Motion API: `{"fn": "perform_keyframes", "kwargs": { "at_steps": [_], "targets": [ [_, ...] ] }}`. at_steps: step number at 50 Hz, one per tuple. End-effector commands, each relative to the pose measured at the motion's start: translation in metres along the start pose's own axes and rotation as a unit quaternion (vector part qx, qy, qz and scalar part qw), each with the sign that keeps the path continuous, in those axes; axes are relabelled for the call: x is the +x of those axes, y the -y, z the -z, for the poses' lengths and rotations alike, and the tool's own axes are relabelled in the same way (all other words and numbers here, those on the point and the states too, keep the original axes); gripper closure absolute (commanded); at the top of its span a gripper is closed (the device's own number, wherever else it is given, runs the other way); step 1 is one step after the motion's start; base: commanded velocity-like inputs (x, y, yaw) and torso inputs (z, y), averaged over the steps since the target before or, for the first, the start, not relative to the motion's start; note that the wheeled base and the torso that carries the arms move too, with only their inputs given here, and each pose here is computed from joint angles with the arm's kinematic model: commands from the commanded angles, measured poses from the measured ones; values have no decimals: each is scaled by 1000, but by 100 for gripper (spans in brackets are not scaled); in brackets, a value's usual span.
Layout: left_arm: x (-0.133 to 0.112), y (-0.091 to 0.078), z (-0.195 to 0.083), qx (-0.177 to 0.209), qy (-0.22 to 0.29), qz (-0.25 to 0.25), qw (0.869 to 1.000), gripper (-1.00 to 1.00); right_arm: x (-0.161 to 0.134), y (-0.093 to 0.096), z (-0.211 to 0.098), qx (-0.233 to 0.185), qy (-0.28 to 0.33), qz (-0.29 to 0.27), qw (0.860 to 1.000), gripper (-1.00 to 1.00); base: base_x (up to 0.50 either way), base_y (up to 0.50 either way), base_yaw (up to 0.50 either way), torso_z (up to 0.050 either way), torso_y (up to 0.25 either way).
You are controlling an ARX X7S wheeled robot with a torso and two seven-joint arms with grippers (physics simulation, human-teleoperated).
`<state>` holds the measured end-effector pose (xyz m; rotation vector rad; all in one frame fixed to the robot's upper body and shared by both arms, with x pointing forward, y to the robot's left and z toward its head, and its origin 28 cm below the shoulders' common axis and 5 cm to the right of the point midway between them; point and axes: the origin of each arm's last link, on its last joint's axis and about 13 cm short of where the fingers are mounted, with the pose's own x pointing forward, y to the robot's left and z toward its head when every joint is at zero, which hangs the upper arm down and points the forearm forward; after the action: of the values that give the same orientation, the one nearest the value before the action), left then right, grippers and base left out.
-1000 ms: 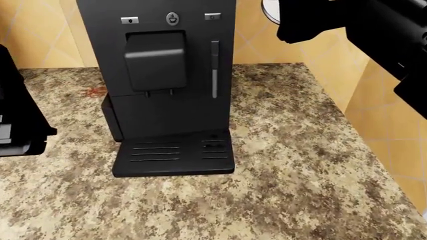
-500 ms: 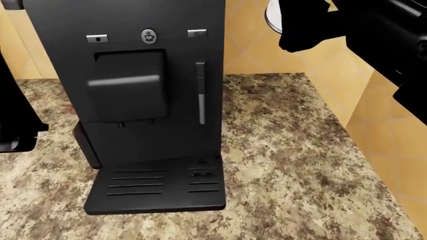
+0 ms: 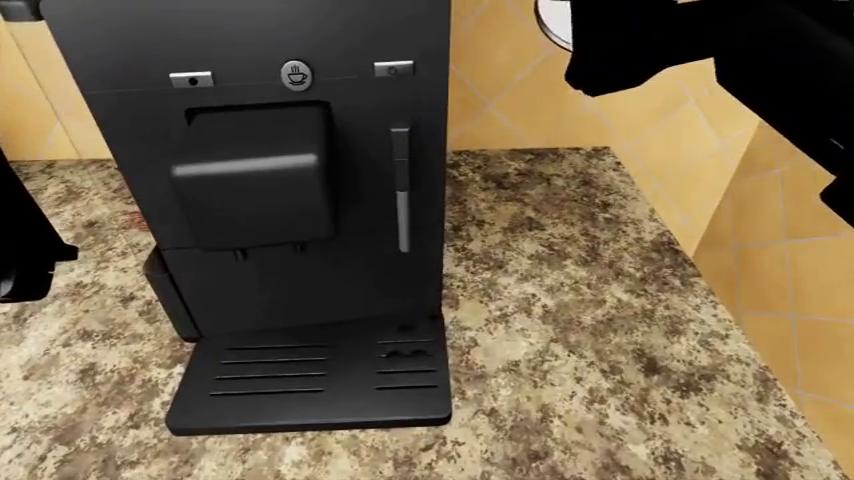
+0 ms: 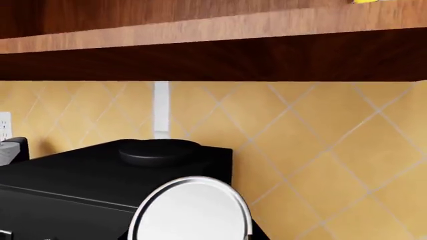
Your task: Pick the cans from the counter and place them in their designated side in the cabinet.
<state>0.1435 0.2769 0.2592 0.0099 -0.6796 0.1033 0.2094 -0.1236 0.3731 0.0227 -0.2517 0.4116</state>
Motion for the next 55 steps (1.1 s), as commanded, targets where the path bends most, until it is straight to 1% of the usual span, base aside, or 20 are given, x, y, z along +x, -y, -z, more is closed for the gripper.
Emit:
{"fn": "perform_keyframes", "kwargs": {
  "at_steps": [1,11,28,40,48,55],
  "targets": [
    [-1,0,0,0,0,0,1000,-100,-14,-9,-24,-31,50,16,998,100,0,0,0,0,0],
    [-1,1,0,-1,1,1,1000,-100,-22,-15,-42,-43,78,19,996,100,0,0,0,1,1],
    [-1,2,1,-3,0,4,1000,-100,-22,-27,-74,-61,140,14,988,100,0,0,0,0,1],
    [0,4,2,-5,0,7,1000,-100,-12,-39,-109,-73,196,3,978,100,0,0,0,0,0],
    [0,3,2,-5,0,6,1000,-100,-5,-42,-134,-90,224,11,970,100,0,0,0,1,0],
    [-1,4,2,-7,0,8,1000,-100,4,-42,-152,-88,242,21,966,100,0,0,0,0,1]
  ]
}}
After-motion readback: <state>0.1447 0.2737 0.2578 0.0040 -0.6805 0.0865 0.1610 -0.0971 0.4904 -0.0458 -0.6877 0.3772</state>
